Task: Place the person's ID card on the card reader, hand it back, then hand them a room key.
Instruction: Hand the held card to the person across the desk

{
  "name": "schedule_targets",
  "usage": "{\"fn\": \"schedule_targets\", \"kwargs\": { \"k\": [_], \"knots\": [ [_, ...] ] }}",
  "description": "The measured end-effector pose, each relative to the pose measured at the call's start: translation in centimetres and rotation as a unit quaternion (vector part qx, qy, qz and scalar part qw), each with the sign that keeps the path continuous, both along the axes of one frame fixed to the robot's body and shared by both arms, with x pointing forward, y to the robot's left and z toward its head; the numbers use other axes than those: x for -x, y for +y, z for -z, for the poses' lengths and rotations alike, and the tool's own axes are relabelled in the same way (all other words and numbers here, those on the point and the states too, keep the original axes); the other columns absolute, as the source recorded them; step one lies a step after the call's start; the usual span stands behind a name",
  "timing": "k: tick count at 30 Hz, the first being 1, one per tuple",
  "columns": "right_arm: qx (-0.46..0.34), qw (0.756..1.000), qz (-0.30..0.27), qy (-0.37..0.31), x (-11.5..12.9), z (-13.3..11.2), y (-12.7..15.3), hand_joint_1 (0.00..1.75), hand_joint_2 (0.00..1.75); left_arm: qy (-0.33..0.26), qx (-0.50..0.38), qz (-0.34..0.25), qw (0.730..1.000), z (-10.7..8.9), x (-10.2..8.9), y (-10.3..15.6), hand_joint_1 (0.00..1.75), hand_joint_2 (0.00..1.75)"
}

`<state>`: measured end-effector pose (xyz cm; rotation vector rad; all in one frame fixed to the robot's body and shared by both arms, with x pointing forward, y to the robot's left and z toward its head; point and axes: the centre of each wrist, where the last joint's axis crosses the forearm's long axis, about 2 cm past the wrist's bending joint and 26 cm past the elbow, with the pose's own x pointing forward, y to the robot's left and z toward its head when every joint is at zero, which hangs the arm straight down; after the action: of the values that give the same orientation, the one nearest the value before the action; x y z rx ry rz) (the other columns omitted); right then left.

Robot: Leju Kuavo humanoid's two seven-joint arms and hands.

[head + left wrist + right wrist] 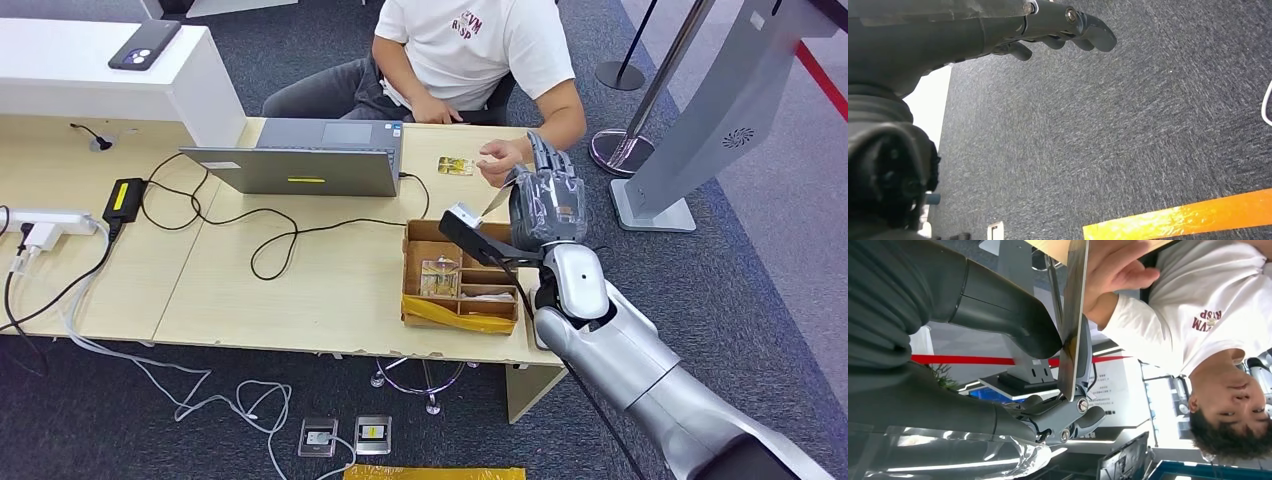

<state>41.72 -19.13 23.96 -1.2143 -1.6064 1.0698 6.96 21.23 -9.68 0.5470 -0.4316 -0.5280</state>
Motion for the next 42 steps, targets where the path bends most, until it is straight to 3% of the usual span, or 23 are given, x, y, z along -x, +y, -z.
{"fn": "schedule_targets", "kwargs": {
  "k": [11,21,37,38,41,42],
  "knots": [
    [0.026,0.999,0.020,-0.031,-2.0,-3.2,0.1,1.75,1.75,0.003,0.002,0.011,1.000,0.1,0.0,0.4,0.00,0.00],
    [0.101,0.989,0.083,-0.065,-5.5,-9.0,0.6,1.75,1.75,0.001,-0.003,0.041,0.999,0.1,-0.2,0.8,0.00,0.00],
    [0.143,0.980,0.137,-0.028,-7.1,-8.1,-1.1,1.72,1.75,-0.006,-0.006,0.070,0.998,0.1,-0.2,0.9,0.00,0.00],
    [0.143,0.980,0.138,-0.026,-7.1,-8.0,-1.1,1.44,1.75,-0.006,-0.007,0.070,0.997,0.1,-0.2,0.9,0.00,0.00],
    [0.146,0.979,0.142,-0.019,-7.1,-7.7,-1.3,0.16,1.75,-0.006,-0.008,0.073,0.997,0.1,-0.2,1.0,0.00,0.00],
    [0.146,0.979,0.144,-0.017,-7.2,-7.5,-1.4,0.00,1.75,-0.006,-0.008,0.075,0.997,0.2,-0.2,1.0,0.00,0.00]
  ]
}}
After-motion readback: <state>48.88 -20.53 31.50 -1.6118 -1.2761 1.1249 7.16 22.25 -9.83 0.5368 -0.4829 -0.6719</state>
